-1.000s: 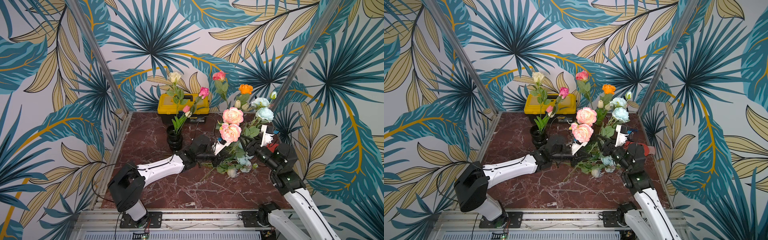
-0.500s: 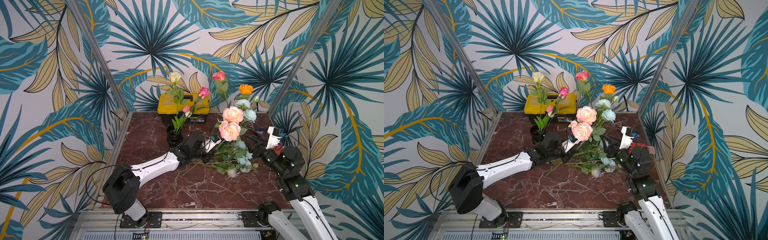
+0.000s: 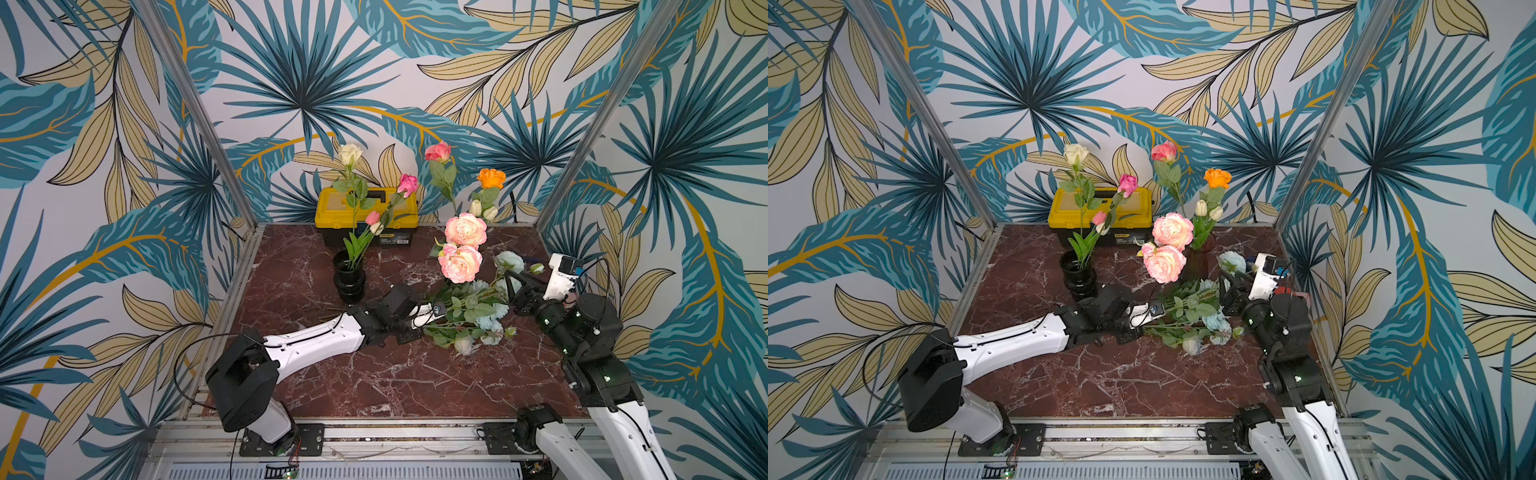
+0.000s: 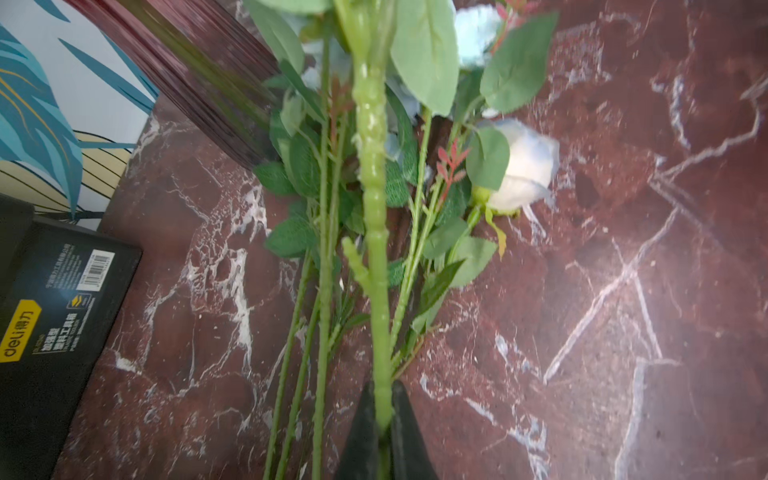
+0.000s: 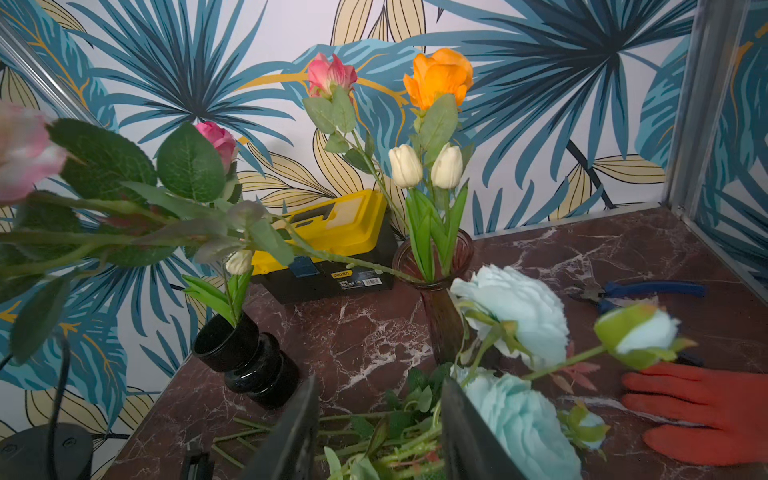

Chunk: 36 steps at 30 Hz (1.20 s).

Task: Pick out blue flowers from the vase
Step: Place the flower at the center of the board.

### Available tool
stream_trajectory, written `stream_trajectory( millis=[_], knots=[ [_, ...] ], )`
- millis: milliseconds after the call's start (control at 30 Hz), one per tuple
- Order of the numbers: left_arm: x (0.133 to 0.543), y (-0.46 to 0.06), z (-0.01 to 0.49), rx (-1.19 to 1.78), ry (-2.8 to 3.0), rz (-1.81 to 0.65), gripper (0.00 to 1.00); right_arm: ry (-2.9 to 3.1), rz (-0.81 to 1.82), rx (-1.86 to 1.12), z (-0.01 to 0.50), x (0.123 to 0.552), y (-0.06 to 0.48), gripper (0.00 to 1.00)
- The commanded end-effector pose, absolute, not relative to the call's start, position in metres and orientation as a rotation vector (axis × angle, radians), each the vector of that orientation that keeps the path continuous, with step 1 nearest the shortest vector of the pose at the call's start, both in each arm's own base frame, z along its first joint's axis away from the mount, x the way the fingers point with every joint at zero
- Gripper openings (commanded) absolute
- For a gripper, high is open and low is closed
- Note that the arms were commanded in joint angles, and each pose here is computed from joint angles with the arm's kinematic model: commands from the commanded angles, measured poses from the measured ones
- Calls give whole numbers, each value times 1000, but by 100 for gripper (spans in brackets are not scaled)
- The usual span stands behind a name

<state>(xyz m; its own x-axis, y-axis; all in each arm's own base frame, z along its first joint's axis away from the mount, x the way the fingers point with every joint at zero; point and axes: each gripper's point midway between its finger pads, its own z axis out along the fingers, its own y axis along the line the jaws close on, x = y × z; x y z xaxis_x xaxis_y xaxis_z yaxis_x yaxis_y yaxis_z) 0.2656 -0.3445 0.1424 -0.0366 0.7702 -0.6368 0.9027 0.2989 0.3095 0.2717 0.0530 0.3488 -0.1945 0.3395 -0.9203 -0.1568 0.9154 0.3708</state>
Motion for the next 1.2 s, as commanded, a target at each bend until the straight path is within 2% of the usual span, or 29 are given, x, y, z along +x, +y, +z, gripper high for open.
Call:
stream_trajectory(
  millis=[0,333,700,1000,1067,1167],
  knots=[
    [257,-338,146,1559,1796,-184,0,1707,423,154,349,277,48,47],
    [226,-347,118,1696,1757,-151,0,1736,429,195,331,285,42,47],
    [231,-331,53,1797,1879,12,0,1707,450,220,330,290,35,47],
    [247,-320,37,1783,1942,107,0,1714,481,236,321,294,34,47],
    [253,-318,37,1756,1965,110,12,1716,484,231,320,294,34,47],
    [261,-314,38,1721,1991,106,37,1727,481,225,319,295,34,47]
  ],
)
